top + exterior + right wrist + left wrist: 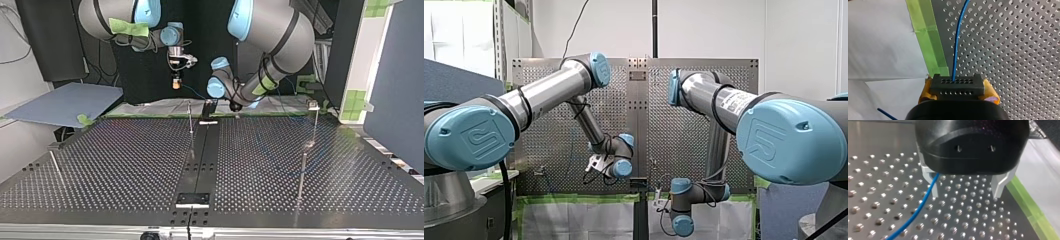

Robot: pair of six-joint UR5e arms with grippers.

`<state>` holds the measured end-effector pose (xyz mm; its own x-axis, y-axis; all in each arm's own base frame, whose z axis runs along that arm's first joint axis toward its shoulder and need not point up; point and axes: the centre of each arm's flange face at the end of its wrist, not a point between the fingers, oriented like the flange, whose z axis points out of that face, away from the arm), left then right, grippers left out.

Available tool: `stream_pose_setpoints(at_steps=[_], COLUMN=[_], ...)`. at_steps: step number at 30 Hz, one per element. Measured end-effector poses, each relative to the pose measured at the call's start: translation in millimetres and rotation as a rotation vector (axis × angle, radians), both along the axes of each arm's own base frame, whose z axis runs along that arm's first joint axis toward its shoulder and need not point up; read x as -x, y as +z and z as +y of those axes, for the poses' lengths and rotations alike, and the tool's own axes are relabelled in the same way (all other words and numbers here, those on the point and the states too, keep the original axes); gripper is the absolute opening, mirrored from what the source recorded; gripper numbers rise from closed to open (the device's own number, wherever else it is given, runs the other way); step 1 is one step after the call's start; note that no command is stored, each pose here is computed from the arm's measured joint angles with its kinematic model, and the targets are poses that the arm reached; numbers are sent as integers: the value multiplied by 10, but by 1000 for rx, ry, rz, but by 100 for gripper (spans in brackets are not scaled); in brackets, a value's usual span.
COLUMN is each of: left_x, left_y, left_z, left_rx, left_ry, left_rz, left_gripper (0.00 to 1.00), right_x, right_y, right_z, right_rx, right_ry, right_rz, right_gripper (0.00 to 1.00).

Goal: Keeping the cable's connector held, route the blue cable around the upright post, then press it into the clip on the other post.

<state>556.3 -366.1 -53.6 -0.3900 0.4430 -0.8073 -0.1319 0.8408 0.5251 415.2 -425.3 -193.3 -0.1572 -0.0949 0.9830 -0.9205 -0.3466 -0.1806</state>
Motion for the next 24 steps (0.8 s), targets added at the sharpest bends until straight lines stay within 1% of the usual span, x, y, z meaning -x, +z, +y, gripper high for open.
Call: stream_pose_setpoints(at_steps=[8, 16, 20, 24], left_x=[-21, 46, 89, 103], left_y=[-63, -336, -483, -524], left_z=[-73, -139, -154, -179], left_rx=[21, 19, 39, 61], left_ry=[-57, -103, -123, -147], left_rz=[8, 56, 77, 89], left_gripper=[100, 100, 100, 100], right_x=[2, 2, 4, 4], right_y=[-2, 1, 2, 2], right_z=[0, -5, -9, -9], right_rx=[0, 2, 2, 2], right_ry=[0, 1, 0, 0], right_rz=[0, -1, -2, -1], right_gripper=[0, 0, 0, 0])
